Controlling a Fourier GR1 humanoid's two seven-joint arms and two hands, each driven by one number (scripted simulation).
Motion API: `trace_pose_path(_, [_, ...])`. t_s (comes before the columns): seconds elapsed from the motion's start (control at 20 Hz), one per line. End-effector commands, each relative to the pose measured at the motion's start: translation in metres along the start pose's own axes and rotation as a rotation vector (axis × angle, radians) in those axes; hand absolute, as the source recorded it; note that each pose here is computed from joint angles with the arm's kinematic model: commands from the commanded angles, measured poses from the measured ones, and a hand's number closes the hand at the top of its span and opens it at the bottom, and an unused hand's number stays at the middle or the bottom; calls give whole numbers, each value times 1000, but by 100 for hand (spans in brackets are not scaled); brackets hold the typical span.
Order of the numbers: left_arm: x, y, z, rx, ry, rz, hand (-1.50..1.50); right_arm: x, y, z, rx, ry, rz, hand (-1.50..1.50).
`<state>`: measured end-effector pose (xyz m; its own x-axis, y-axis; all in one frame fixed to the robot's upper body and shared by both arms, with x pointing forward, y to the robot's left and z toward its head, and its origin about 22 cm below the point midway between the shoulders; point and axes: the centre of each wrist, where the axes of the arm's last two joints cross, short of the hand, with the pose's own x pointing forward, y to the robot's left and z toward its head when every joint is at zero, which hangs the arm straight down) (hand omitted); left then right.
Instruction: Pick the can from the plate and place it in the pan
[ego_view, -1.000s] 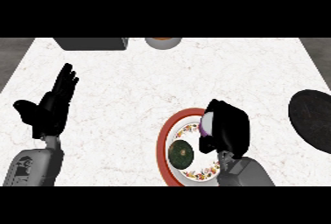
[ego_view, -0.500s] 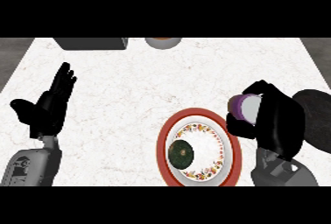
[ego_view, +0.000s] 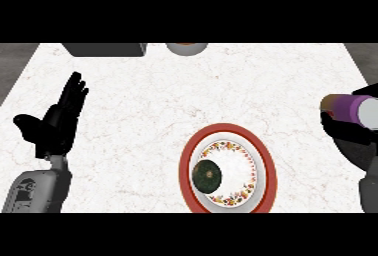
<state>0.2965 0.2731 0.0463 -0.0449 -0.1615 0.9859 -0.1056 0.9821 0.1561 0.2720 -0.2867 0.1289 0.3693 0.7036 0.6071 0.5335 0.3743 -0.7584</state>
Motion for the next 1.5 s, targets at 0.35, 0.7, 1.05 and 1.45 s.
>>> trace_pose_path(0.35, [3, 5, 4, -27, -14, -6, 0, -132, -16, -92, -128, 84, 219, 150])
trace_pose_path(0.7, [21, 4, -10, -41, -18, -8, 0, -190, 8, -112, -144, 117, 221, 150])
trace_pose_path(1.05, [15, -2, -12, -21, -30, 11, 0, -222, 6, -113, -16, 210, 66, -150])
trace_pose_path(1.45, [3, -2, 3, -47, -17, 14, 0, -233, 26, -99, 187, 231, -119, -150])
